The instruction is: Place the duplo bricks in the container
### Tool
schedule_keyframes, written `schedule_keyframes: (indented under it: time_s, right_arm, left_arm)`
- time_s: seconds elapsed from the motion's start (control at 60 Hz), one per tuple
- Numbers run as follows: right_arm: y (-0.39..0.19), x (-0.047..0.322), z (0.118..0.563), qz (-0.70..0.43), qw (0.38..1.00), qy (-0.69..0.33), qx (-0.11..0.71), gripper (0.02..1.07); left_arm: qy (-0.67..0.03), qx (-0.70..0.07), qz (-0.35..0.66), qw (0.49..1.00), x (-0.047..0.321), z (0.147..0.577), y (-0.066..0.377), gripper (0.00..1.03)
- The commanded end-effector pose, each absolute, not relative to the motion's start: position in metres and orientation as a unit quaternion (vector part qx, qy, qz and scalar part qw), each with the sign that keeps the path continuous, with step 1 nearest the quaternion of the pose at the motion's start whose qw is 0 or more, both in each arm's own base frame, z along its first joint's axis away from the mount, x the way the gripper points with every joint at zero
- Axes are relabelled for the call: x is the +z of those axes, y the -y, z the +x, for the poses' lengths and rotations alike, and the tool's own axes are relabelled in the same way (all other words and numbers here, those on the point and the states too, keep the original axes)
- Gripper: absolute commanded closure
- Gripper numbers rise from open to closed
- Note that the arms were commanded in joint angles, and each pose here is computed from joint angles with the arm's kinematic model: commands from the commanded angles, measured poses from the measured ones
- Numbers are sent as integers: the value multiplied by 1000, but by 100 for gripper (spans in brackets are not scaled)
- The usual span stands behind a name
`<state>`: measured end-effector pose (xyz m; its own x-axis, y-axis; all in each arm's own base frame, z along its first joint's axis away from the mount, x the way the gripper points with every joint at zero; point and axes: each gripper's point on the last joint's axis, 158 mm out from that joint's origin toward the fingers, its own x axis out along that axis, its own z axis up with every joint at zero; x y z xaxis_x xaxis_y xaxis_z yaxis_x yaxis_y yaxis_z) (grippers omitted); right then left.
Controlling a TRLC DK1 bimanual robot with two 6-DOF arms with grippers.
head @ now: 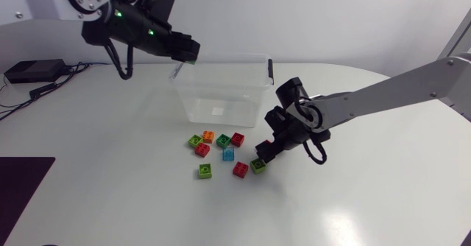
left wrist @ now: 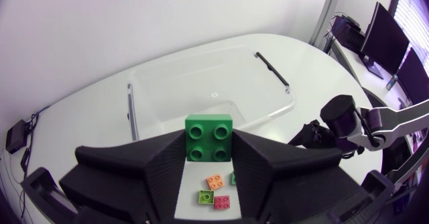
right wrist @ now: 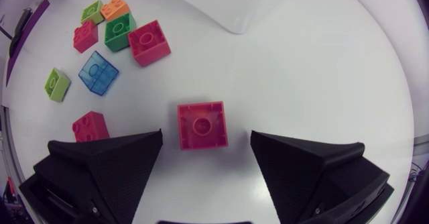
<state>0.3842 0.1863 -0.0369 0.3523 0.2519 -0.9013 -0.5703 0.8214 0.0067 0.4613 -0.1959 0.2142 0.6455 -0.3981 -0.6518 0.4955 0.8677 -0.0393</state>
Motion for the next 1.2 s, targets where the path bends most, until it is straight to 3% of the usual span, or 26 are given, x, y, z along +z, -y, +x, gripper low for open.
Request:
schedule_keyframes:
  time_s: [0.0,0.1,0.167,0.267,0.433,0.567,0.917,1.033,1.183]
  right_arm:
    - [-189,-43,392,-166,806,-506,257,23]
    - [-190,-44,392,-166,806,-507,258,44]
    - [-190,-46,393,-166,808,-503,257,63]
    - [-188,-46,386,-167,808,-503,258,74]
    - [-181,-21,380,-176,822,-481,250,77]
    - [-178,28,382,-169,842,-450,245,77]
    - [-200,167,403,-144,892,-353,245,77]
    - [-211,190,420,-135,902,-330,243,77]
    - [-224,196,447,-123,907,-324,240,77]
  left_arm:
    - [-358,-245,66,899,188,480,199,68]
    - [-365,-242,64,897,169,497,202,67]
    - [-371,-238,63,895,157,507,202,67]
    - [-378,-236,63,893,143,520,204,63]
    - [-377,-223,57,897,140,534,198,24]
    - [-369,-218,51,902,154,530,193,12]
    - [-332,-244,53,910,226,464,189,12]
    - [-348,-260,73,898,217,433,189,12]
    - [-386,-288,116,869,172,390,186,15]
